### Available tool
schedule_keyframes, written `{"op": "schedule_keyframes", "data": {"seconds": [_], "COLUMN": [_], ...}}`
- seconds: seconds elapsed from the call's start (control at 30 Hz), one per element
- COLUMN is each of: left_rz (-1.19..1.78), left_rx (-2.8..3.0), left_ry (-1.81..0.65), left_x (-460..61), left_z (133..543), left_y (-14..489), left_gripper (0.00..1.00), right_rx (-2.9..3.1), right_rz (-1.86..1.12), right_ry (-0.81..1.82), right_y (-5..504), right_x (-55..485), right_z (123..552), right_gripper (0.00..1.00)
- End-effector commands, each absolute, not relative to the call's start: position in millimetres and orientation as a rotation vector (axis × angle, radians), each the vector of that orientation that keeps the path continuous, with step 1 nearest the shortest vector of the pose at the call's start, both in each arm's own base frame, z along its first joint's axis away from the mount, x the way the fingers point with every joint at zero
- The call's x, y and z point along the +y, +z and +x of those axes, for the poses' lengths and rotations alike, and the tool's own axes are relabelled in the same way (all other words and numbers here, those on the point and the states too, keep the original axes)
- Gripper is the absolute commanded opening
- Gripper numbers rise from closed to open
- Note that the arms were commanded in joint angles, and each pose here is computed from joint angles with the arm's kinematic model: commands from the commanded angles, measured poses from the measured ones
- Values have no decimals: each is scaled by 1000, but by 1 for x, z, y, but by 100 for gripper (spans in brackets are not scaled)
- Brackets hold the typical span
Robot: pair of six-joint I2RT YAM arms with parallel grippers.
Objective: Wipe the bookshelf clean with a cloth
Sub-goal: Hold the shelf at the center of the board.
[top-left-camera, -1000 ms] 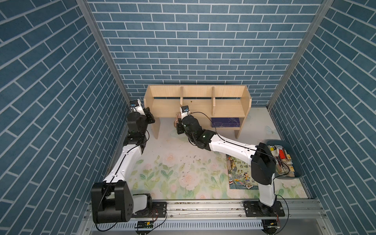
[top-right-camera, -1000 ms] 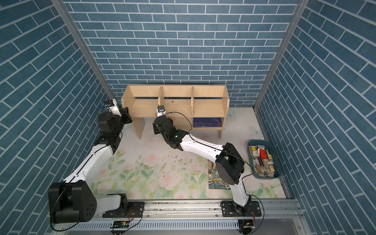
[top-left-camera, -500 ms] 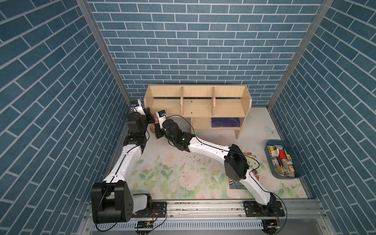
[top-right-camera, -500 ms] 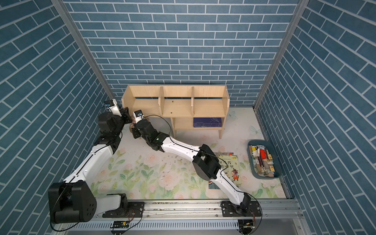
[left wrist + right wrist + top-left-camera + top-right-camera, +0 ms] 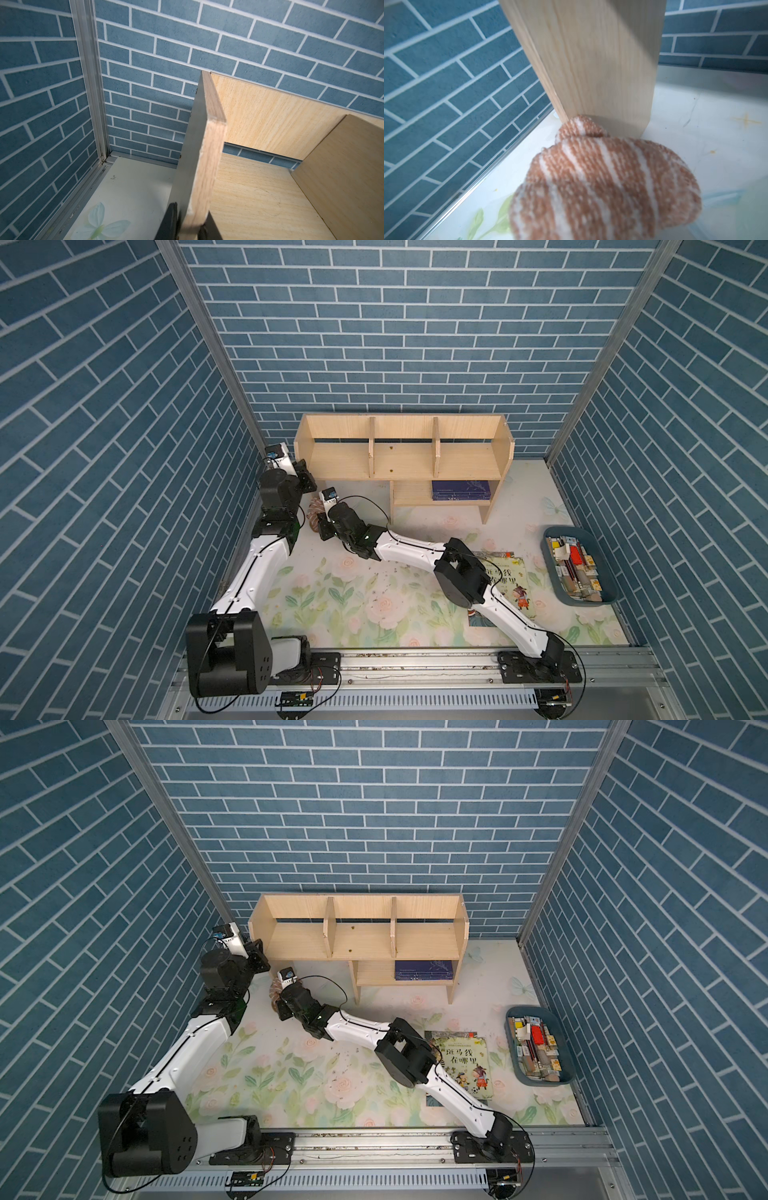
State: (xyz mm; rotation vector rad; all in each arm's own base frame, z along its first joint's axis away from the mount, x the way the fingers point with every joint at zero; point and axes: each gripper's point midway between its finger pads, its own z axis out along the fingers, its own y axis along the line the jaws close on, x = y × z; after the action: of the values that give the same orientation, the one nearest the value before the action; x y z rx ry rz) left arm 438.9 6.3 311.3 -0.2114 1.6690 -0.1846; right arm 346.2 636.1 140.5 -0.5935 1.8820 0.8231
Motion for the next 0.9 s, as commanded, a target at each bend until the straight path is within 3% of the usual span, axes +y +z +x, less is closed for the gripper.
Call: {"op": "schedule_keyframes", "data": {"seconds": [0.0, 0.2, 0.53, 0.67, 0.87], "left_rz": [-155, -155, -159, -157, -156], "left_rx": [1725, 1719, 1718, 1714, 1717], "left_ry": [-385, -389, -380, -383, -382], "left_x": [-35, -35, -34, -34, -35], "left_z": [434, 433, 433, 432, 432], "left_y": [305, 307, 307, 309, 308], "left_gripper": [0, 0, 0, 0, 0], "right_rx": [1703, 1620, 1841, 1812, 1722], "right_rz": [-493, -440, -550, -530, -433], "right_ry": [863, 861, 860, 844, 753], "right_y": [244, 278, 161, 183, 260], "right_x": [621, 611, 635, 624, 588], "right_z": [357, 361, 343, 342, 362], "right_gripper": [0, 0, 0, 0, 0]}}
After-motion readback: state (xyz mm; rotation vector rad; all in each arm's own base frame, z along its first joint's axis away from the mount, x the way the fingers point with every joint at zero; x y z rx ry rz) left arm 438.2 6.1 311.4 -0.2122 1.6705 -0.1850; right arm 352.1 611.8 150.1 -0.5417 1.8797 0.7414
